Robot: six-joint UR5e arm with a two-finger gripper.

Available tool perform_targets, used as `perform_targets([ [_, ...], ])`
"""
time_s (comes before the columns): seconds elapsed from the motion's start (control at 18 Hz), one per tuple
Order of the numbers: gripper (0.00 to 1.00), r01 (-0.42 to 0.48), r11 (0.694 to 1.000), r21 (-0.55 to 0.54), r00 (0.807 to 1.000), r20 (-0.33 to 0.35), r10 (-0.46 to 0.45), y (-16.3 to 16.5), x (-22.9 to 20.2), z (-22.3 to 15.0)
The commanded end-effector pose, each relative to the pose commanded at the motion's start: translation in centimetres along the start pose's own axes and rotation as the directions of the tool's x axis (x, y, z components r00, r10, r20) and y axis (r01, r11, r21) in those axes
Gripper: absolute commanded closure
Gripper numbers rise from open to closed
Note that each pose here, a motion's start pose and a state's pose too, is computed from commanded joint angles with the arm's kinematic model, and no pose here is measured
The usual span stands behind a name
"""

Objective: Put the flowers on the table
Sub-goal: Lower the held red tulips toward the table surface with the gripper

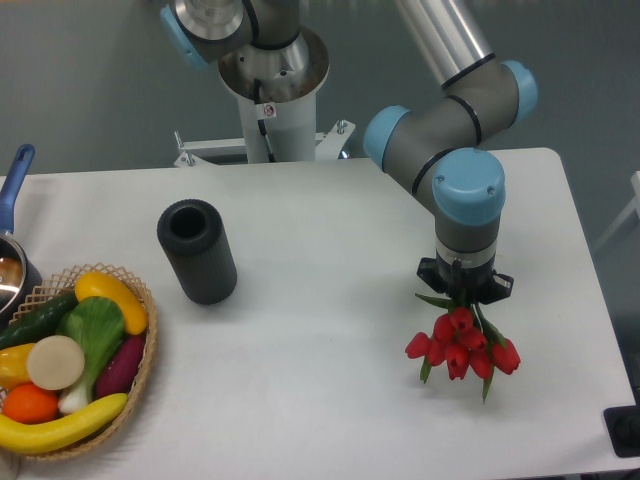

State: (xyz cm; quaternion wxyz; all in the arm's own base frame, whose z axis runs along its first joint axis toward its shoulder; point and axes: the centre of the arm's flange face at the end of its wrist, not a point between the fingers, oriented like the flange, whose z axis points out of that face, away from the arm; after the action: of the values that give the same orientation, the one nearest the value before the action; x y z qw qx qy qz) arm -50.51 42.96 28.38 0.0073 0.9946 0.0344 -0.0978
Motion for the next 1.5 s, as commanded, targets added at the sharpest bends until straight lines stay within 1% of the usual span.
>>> perform_targets([
  [0.5,1.00,0.000,1.000,0.010,1.000,-0.001,0.000,-0.2,-0.2,-0.2],
  [0.61,1.00,0.000,1.000,0.006,1.000,-0.008,0.000,-0.5,-0.4,0.6],
  [0.83,1.00,-0.021,1.000,0.006,1.000,-0.014,0.021,-1.9,0.0,1.5],
  [1.11,0.88,-0.025,1.000,-0.001,0.999,-0.024,0.025,-2.0,0.2,2.0],
  [1.17,0.84,-0.026,1.000,-0.002,0.999,-0.029,0.026,-1.9,0.4,2.2],
  [1.28,0.78,-0.025,1.000,0.008,0.999,-0.031,0.025,-2.0,0.4,2.1],
  [1.33,0.67,-0.026,1.000,0.016,0.999,-0.035,0.027,-2.0,0.5,2.1],
  [1.44,0.36,-0.026,0.999,0.018,0.999,-0.034,0.027,-2.0,0.4,2.1],
  [1.5,0.13,-0.026,1.000,0.017,0.999,-0.036,0.027,-2.0,0.5,2.2],
])
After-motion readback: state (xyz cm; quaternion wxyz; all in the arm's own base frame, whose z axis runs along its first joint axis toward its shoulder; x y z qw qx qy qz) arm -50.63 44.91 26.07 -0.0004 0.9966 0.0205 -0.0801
